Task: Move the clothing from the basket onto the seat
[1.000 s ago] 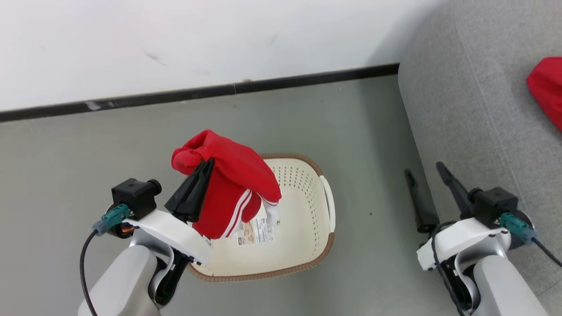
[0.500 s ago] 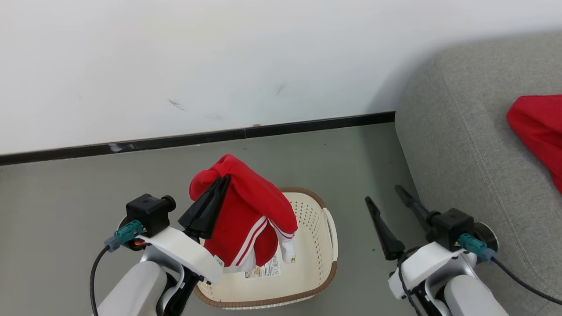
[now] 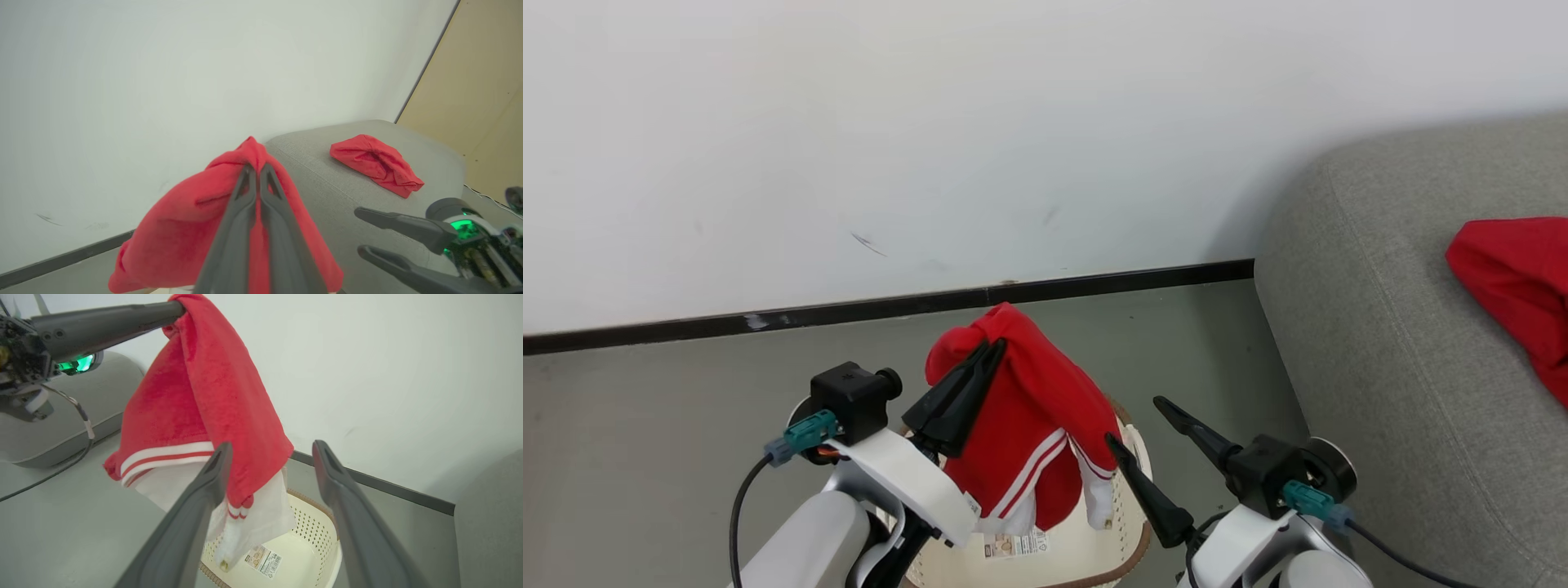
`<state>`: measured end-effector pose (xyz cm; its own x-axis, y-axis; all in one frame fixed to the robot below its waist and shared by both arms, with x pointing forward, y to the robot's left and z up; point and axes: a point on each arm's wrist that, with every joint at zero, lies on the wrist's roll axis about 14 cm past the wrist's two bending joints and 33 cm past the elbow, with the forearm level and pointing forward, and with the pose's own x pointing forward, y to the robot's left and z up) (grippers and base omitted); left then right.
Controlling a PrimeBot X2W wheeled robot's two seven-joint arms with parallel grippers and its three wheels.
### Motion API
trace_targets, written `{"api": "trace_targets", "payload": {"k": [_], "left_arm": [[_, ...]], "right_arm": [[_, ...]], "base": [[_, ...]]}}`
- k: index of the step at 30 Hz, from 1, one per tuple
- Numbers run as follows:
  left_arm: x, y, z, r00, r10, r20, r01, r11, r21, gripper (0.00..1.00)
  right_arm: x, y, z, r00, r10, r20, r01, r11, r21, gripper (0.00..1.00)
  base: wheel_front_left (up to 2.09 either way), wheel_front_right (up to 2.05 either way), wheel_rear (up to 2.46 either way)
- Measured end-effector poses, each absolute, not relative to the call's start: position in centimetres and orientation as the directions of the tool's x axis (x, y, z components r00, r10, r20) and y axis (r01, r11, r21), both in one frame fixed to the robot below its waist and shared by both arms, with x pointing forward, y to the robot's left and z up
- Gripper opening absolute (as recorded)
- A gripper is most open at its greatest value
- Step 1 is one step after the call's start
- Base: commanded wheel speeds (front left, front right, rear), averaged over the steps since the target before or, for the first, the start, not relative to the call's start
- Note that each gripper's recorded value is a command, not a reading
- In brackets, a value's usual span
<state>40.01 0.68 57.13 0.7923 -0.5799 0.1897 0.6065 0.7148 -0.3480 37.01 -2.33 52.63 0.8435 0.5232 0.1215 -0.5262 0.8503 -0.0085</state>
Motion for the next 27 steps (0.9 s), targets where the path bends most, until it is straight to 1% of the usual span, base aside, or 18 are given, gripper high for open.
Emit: {"api": "trace_targets", "payload": {"k": [10,18,21,27], "left_arm": [[38.1,-0.9,58.8,0.751,-0.624,0.215,0.657,0.677,-0.332,0.0],[36.1,-2.7,60.6,0.69,-0.681,0.246,0.722,0.625,-0.296,0.0],[35.3,-3.4,60.9,0.668,-0.704,0.243,0.743,0.606,-0.285,0.0],[34.7,-3.6,61.1,0.648,-0.723,0.239,0.76,0.593,-0.267,0.0]], "right_arm": [[36.2,-1.1,53.9,0.815,0.559,0.154,-0.562,0.827,-0.023,1.0],[35.9,-0.7,53.9,0.803,0.577,0.151,-0.578,0.815,-0.041,1.0],[35.9,-0.4,54.1,0.793,0.59,0.155,-0.589,0.806,-0.055,1.0],[35.3,0.7,54.2,0.766,0.625,0.152,-0.622,0.78,-0.07,1.0]], "base": [[0.0,0.0,0.0],[0.0,0.0,0.0],[0.0,0.0,0.0],[0.0,0.0,0.0]]}}
